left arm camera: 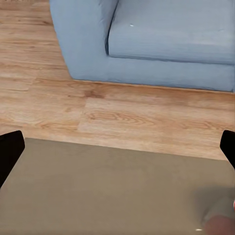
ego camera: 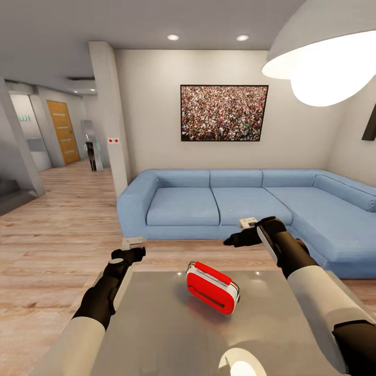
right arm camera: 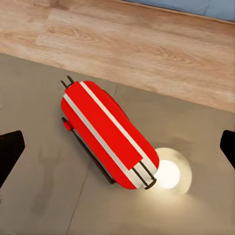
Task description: Turn on the radio receiver that's on the table in the living room.
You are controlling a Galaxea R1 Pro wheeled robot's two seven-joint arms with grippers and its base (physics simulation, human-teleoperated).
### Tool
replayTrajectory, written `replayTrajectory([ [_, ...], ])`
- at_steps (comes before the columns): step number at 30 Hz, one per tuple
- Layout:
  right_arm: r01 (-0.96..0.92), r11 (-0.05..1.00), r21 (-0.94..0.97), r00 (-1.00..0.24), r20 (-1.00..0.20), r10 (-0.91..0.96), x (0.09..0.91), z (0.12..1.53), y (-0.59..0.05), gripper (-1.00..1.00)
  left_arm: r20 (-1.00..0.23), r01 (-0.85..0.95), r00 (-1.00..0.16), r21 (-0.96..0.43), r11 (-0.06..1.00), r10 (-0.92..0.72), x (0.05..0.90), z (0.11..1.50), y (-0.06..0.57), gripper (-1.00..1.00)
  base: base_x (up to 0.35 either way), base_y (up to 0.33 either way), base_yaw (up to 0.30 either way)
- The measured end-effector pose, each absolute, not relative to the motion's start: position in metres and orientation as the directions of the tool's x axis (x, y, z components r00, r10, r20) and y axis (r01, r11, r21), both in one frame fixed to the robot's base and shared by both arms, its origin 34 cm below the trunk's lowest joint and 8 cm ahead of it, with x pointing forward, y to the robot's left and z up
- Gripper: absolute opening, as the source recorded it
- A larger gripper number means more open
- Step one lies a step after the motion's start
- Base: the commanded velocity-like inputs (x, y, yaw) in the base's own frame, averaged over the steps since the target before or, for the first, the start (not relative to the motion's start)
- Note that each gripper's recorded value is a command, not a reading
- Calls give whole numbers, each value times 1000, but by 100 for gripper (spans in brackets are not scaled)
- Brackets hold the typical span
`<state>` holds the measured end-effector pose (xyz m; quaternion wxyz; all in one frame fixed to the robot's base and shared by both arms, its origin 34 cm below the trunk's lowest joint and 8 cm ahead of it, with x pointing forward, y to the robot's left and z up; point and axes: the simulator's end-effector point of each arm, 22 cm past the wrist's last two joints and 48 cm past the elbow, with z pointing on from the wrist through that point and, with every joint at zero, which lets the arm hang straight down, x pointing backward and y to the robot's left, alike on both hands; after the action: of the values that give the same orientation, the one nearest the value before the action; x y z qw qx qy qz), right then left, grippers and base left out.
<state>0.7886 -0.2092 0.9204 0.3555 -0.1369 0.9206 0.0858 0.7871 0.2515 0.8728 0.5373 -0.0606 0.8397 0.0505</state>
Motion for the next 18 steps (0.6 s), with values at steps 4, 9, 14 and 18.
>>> replayTrajectory([
  [4,-335,938,86,-710,-677,-192,786,921,-202,100,-909,-156,-415,20,987,-48,787,873,252,100,0,0,0],
  [9,-383,913,142,-710,-677,-193,780,922,-186,100,-909,-158,-415,21,987,-47,787,873,253,100,0,0,0],
  [14,-396,905,158,-714,-673,-194,778,920,-182,100,-906,-157,-420,22,987,-47,787,870,253,100,0,0,0],
  [18,-396,904,161,-718,-668,-195,778,917,-182,100,-903,-157,-428,23,987,-47,787,864,253,100,0,0,0],
])
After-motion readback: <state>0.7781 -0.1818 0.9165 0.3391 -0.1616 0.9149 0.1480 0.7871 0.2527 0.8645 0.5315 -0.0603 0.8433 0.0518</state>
